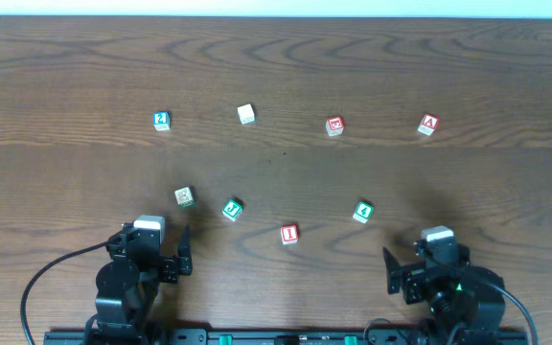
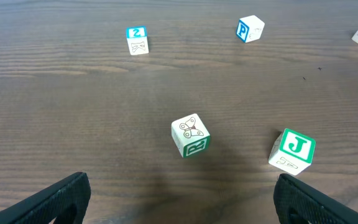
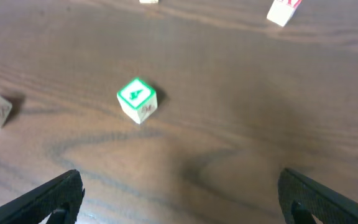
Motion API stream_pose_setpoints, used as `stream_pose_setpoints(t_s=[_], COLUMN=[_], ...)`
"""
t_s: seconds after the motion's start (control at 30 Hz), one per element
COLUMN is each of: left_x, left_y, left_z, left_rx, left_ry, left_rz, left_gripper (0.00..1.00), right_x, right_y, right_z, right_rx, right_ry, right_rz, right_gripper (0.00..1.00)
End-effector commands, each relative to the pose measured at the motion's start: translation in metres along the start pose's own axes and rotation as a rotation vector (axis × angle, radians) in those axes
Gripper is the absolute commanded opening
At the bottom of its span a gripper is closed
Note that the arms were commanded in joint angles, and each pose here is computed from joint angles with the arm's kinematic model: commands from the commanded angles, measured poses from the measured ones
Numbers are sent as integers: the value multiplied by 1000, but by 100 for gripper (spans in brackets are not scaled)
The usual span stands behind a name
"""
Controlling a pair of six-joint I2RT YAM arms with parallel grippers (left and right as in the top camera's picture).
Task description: Spell out Ai2
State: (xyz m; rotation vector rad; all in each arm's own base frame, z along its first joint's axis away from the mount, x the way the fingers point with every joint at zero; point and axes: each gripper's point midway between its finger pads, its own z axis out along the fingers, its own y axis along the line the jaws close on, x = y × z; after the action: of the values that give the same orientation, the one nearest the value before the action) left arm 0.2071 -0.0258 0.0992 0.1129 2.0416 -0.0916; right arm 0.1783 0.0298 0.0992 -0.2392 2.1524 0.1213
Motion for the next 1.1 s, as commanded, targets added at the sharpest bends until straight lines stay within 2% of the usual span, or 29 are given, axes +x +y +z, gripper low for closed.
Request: stream_pose_setpoints(t_s=[0.0, 0.1, 0.2, 0.33, 0.5, 0.63, 0.83, 1.0, 1.07], left_x=[2, 2, 2, 2, 2, 2, 2, 2, 2], left_y=[4, 4, 4, 4, 4, 4, 4, 4, 4], left_z=[2, 2, 2, 2, 2, 2, 2, 2, 2], left_rx=[-22, -22, -22, -22, -22, -22, -22, -22, -22], left_ry=[0, 0, 0, 0, 0, 0, 0, 0, 0], left_rz=[11, 11, 11, 11, 11, 11, 11, 11, 11], left_gripper=[95, 95, 95, 95, 95, 95, 95, 95, 96], right_x=[-14, -43, -62, -52, -52, -57, -115, -130, -135], right_y=[10, 33, 53, 77, 77, 81, 98, 115, 122], right_z=[0, -7, -17, -25, -25, -28, -56, -52, -46], right_rx=[-66, -221, -390, -560, -568, -599, -831, -958, -980], right_ry=[-66, -172, -200, -14, 38, 25, -138, -59, -17], right_rz=[46, 172, 416, 841, 1024, 998, 812, 723, 685], right_gripper=[99, 99, 99, 99, 99, 99, 99, 99, 95])
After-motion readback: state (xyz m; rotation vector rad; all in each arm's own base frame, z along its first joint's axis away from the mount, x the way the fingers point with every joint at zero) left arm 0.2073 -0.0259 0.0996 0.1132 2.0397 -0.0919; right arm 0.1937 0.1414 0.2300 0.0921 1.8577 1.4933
